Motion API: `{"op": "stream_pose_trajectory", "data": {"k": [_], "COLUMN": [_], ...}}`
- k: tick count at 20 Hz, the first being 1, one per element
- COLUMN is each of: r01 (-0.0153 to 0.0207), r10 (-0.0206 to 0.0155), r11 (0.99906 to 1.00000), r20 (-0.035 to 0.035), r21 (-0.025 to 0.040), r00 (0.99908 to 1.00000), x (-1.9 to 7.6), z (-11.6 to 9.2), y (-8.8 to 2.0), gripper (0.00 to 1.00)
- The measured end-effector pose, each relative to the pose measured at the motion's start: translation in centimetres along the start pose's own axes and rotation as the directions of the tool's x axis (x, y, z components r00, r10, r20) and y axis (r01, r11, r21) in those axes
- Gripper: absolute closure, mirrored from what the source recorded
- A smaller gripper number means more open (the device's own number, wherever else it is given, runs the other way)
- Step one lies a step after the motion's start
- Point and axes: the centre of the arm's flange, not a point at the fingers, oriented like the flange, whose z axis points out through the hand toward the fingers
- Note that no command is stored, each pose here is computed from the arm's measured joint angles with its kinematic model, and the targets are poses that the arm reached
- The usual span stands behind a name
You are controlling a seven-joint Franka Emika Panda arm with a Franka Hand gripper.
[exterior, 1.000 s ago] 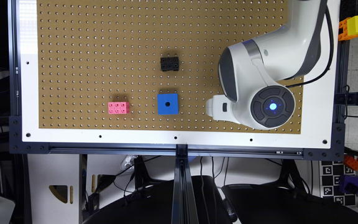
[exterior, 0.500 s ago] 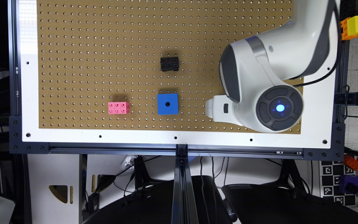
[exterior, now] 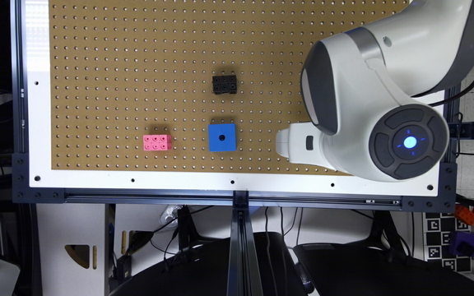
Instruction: Pick up green block.
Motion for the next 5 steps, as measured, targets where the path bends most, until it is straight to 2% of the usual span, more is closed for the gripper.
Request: {"op": "stream_pose_trajectory", "data": {"k": [3, 5], "r01": [0.0, 0.0], "r10": [0.0, 0.0], "r11": [0.999997, 0.999992], "r20": [-0.0034, -0.0033], "r21": [-0.0026, -0.0041], "r00": [0.999994, 0.999995], "x": [-0.15, -0.18], "z": [-1.18, -1.33], "y": [0.01, 0.02], "gripper": [1.0, 1.0]}}
